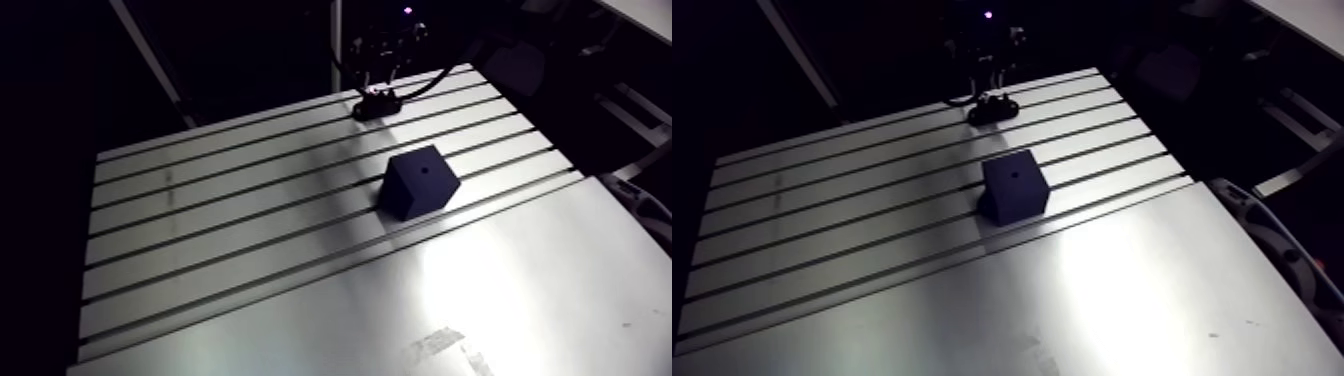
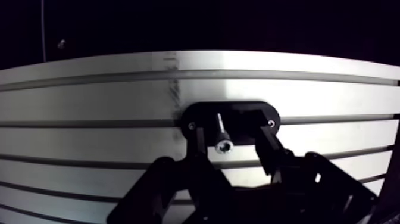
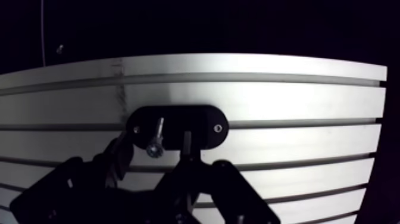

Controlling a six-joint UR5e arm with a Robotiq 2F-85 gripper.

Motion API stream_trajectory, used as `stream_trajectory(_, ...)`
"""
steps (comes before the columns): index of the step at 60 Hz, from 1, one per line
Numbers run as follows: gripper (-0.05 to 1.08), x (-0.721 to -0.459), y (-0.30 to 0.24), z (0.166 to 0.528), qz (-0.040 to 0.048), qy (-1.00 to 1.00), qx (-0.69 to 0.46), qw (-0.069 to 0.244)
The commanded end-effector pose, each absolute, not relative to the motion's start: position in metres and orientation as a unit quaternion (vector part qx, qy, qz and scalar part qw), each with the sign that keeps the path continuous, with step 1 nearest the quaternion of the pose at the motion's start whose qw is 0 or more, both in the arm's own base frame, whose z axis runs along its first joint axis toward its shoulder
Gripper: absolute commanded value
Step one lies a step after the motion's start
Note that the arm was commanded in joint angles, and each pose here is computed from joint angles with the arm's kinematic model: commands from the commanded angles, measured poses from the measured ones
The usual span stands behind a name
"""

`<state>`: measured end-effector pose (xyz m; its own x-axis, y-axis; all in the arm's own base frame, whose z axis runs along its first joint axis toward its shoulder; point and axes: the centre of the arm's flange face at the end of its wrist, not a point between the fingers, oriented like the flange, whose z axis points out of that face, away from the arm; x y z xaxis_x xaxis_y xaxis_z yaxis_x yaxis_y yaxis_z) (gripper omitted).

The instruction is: Pick up the M10 bolt and insert it into the hole until fully seated.

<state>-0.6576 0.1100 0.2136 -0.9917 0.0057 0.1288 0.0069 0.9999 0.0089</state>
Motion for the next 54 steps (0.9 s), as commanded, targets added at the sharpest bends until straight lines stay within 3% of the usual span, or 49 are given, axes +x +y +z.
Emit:
stream_trajectory(1, 0.46, -0.6578, 0.1102, 0.2075, -0.003, -0.998, -0.004, 0.06)
stream_trajectory(27, 0.51, -0.6589, 0.1104, 0.2002, -0.0013, -0.998, -0.005, 0.056)
stream_trajectory(54, 0.65, -0.6599, 0.1097, 0.2012, 0.0, -0.998, -0.006, 0.057)
